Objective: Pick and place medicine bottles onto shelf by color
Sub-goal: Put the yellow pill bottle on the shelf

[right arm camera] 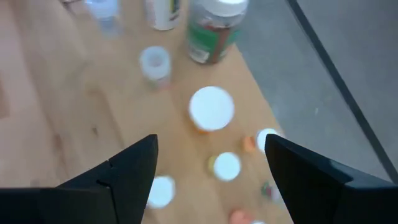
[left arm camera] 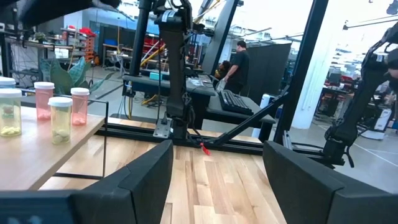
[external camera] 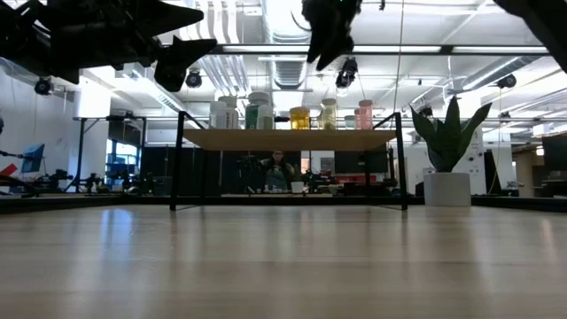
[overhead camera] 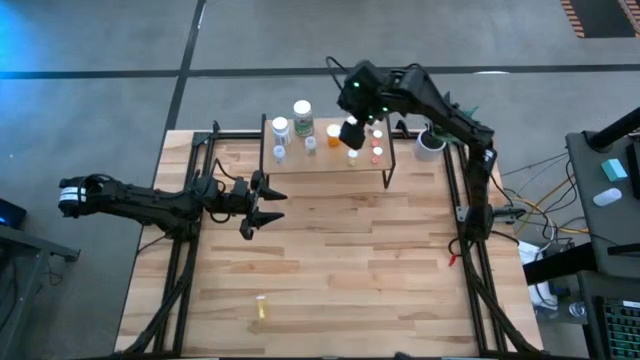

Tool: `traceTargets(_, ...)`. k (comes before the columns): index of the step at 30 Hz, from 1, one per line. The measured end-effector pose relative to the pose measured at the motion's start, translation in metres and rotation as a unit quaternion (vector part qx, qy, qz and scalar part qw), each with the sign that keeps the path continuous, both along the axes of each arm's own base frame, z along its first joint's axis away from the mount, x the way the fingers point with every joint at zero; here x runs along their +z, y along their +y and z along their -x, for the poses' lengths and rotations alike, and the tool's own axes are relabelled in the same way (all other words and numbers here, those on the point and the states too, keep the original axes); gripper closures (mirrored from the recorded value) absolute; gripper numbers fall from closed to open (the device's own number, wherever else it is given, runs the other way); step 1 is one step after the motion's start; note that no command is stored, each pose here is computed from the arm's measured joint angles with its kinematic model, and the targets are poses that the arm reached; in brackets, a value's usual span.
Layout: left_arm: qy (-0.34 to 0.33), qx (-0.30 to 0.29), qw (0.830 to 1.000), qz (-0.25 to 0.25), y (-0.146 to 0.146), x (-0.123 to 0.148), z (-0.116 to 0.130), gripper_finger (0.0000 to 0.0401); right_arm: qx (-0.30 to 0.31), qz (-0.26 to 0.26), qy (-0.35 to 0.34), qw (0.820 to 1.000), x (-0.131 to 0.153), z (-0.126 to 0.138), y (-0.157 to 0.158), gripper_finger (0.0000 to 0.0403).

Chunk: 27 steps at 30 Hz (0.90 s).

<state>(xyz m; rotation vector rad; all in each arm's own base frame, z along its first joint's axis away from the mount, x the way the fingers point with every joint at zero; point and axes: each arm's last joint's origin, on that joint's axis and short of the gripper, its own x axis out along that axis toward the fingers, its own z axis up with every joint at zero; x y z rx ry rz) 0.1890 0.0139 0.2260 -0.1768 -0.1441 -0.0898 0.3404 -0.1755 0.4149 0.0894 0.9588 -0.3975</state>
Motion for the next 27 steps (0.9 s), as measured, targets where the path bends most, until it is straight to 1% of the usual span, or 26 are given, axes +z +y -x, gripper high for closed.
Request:
traceTargets(6, 0.001, 0.000, 1.000, 0.002, 0.000, 0.000, 0.000, 0.0168, 0.037, -0.004, -0.003, 0.999, 0.016, 0.006, 0.037, 0.0121)
traceTargets(13, 0.002, -0.001, 1.000, 0.002, 0.000, -0.001, 0.000, 0.0168, 0.089, -0.011, -0.002, 0.996, 0.021, 0.006, 0.081, 0.0122)
traceTargets(19, 0.002, -0.001, 1.000, 0.002, 0.000, -0.001, 0.000, 0.0168, 0.116, -0.022, 0.005, 0.993, 0.011, 0.019, 0.112, 0.0122)
traceTargets(23, 0.002, -0.002, 1.000, 0.005, 0.000, -0.001, 0.000, 0.0168, 0.121, -0.023, -0.026, 0.992, -0.003, 0.040, 0.127, 0.0122)
traceTargets(27, 0.022, -0.006, 0.999, 0.037, 0.000, 0.004, -0.002, 0.0168, 0.114, -0.029, -0.074, 0.990, -0.022, 0.066, 0.138, 0.0122)
